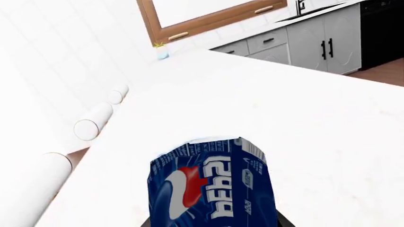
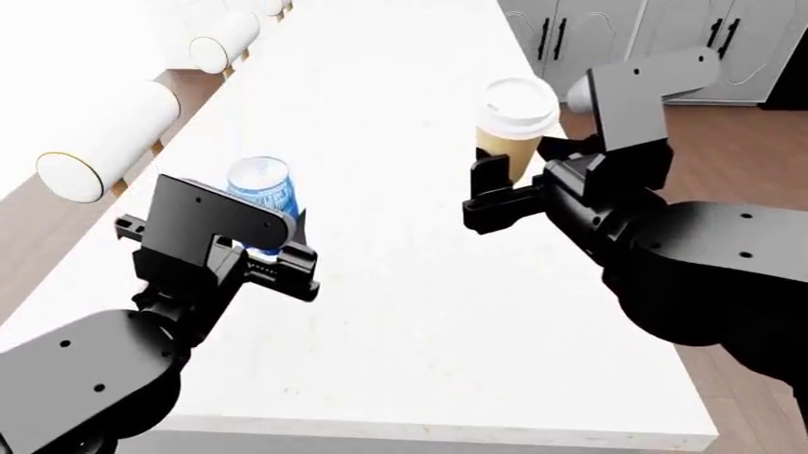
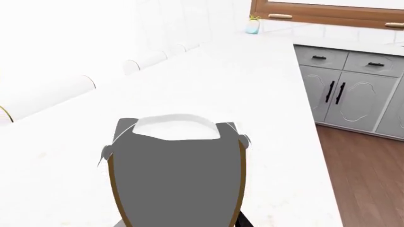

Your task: Move the drinks to the dining counter.

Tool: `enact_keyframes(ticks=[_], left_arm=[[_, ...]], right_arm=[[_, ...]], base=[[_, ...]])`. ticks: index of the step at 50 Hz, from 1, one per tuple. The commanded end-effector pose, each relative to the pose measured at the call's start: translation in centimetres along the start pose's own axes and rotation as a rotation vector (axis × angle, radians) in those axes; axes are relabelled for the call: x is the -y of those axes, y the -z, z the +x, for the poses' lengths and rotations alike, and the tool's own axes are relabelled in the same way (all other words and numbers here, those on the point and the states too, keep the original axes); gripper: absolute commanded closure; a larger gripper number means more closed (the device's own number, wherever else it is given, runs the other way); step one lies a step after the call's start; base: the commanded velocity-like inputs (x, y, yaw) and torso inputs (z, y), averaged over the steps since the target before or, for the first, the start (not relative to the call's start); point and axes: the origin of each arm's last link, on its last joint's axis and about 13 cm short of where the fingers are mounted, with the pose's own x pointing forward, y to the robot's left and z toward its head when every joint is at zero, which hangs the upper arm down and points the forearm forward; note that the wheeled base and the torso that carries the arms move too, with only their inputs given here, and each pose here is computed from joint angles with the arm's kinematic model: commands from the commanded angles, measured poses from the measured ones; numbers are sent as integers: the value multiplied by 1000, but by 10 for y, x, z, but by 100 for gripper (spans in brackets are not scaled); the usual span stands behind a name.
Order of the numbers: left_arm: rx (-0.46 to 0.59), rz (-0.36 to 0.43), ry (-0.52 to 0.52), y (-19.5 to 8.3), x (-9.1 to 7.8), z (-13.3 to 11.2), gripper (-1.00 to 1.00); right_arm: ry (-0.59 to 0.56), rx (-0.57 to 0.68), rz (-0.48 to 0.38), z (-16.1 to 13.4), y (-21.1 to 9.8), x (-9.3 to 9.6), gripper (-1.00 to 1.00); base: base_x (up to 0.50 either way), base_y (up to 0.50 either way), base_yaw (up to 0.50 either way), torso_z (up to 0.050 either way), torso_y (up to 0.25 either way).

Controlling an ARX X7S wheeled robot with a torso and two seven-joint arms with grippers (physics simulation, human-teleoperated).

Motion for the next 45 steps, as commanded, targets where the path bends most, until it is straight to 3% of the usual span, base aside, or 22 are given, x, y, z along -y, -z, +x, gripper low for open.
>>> enact_keyframes(ticks=[1, 14, 15, 42, 45], left_arm=[[0, -5, -11, 2, 0, 0, 100], [-4, -19, 4, 4, 1, -1, 100], [-6, -18, 4, 4, 1, -2, -100], [-1, -16, -10, 3, -2, -3, -100], [38, -61, -8, -6, -4, -10, -100]], right_arm=[[2, 11, -9, -2, -2, 1, 100], [2, 14, -10, -4, -2, 1, 100], [2, 14, -9, -4, -2, 1, 100], [1, 19, -5, -6, -3, 1, 100], [-15, 21, 5, -7, -2, 0, 100]], base=[[0, 0, 0, 0, 0], [0, 0, 0, 1, 1], [0, 0, 0, 0, 0], [0, 0, 0, 0, 0], [0, 0, 0, 0, 0]])
